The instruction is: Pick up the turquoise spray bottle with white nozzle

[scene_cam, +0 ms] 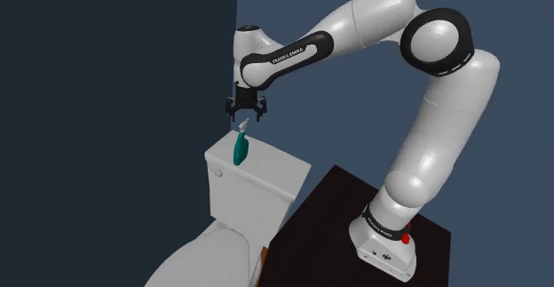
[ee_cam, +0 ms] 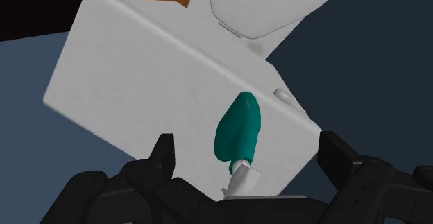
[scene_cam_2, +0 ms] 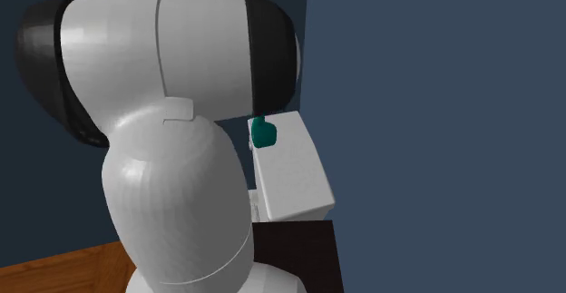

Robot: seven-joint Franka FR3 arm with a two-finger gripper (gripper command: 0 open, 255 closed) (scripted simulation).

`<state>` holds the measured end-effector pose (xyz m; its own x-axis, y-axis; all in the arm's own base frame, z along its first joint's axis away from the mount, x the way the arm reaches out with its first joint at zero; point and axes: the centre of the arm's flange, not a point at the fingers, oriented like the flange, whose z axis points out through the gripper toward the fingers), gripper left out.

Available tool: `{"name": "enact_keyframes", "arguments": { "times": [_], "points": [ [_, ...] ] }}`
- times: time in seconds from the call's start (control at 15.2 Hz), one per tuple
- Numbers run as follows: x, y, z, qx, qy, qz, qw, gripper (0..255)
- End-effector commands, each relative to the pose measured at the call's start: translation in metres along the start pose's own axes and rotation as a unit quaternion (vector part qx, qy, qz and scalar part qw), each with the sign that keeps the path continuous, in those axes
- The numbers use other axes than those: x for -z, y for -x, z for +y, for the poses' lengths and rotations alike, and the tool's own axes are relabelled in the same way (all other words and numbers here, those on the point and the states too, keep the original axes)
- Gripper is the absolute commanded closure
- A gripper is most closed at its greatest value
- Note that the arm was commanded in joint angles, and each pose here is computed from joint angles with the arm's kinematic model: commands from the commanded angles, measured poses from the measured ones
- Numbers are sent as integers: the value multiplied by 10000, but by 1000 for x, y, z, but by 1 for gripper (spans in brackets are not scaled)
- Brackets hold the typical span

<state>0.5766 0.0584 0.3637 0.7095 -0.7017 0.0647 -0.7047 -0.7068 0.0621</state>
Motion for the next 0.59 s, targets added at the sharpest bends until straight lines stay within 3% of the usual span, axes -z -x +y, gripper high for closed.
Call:
{"name": "enact_keyframes", "arguments": {
  "times": [0.0, 0.4, 0.53],
  "points": [
    [-17, -15, -10, -318, 60, -4, 9995, 0],
    [-76, -69, -25, -1217, 225, -22, 9923, 0],
    [-88, -75, -26, -1322, 244, -24, 9909, 0]
  ]
}}
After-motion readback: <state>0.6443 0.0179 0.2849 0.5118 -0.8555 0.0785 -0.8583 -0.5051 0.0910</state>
